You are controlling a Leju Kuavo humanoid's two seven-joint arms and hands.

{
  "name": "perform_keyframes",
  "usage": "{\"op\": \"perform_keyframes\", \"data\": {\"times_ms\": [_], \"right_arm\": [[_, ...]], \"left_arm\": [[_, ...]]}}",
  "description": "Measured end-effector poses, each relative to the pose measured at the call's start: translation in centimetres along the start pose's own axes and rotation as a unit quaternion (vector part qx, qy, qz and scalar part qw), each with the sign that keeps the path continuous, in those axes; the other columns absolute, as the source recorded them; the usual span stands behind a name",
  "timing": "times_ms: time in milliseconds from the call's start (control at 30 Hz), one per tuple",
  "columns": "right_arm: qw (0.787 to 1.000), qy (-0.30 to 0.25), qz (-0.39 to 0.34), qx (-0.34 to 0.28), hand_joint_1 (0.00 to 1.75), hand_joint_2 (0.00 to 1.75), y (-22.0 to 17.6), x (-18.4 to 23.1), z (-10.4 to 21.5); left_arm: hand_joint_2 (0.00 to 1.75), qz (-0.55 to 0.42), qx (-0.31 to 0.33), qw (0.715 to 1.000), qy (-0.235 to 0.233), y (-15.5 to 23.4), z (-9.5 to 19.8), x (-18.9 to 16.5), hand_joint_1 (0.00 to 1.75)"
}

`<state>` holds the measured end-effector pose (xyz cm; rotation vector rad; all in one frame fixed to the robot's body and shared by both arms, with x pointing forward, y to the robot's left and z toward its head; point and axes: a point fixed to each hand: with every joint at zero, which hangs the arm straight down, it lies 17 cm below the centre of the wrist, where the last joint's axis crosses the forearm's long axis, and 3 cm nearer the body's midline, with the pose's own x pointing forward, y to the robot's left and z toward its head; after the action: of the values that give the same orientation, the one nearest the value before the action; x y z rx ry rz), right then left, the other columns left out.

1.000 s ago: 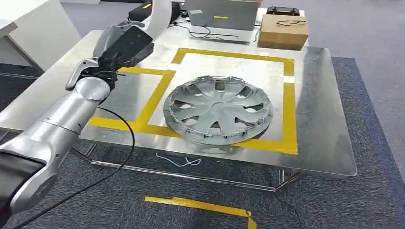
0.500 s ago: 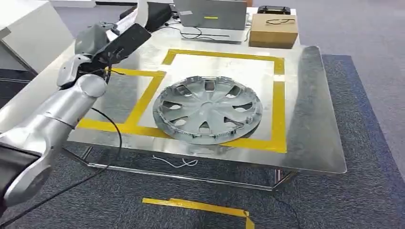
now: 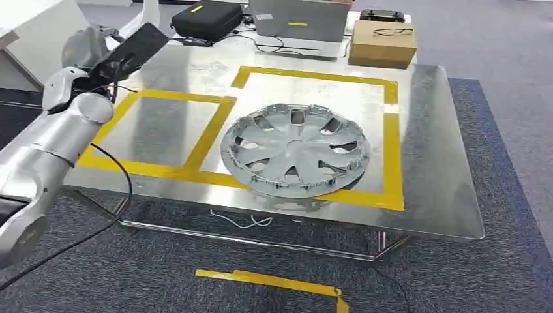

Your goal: Take the parts from the cabinet and place them on the table.

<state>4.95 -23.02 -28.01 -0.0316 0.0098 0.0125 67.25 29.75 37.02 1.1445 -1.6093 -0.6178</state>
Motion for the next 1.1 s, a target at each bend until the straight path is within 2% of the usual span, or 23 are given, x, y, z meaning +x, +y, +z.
{"op": "perform_keyframes", "data": {"times_ms": [100,300,500,833,867,1033,1067,1100], "right_arm": [[1.000,-0.001,-0.001,0.000,0.00,0.00,0.0,0.1,0.0],[1.000,-0.001,-0.001,0.000,0.00,0.00,0.0,0.1,0.0],[1.000,0.000,-0.002,-0.001,0.00,0.00,-0.1,-0.1,0.0],[1.000,-0.001,-0.003,0.000,0.00,0.00,-0.1,0.1,0.0],[1.000,-0.001,-0.004,0.000,0.00,0.00,-0.1,0.1,0.0],[1.000,0.001,-0.004,0.002,0.00,0.00,0.0,-0.1,0.0],[1.000,0.000,-0.004,0.001,0.00,0.00,0.0,-0.1,0.0],[1.000,-0.001,-0.004,0.001,0.00,0.00,0.0,0.0,0.0]], "left_arm": [[1.75,-0.003,-0.002,1.000,0.011,0.2,-0.1,-1.2,1.75],[1.75,-0.004,-0.004,1.000,0.014,0.1,-0.1,-1.5,1.75],[1.75,-0.001,-0.031,0.999,0.041,-1.3,0.9,-5.8,1.75],[1.75,0.005,-0.044,0.998,0.044,-1.7,1.0,-6.3,1.75],[1.75,0.006,-0.045,0.998,0.043,-1.7,1.0,-6.2,0.00],[1.75,0.015,-0.057,0.998,0.021,-2.7,1.4,-5.2,0.00],[0.00,0.019,-0.056,0.998,0.017,-2.7,1.3,-5.0,0.00],[0.00,0.024,-0.056,0.998,0.014,-2.7,1.3,-4.7,0.00]]}}
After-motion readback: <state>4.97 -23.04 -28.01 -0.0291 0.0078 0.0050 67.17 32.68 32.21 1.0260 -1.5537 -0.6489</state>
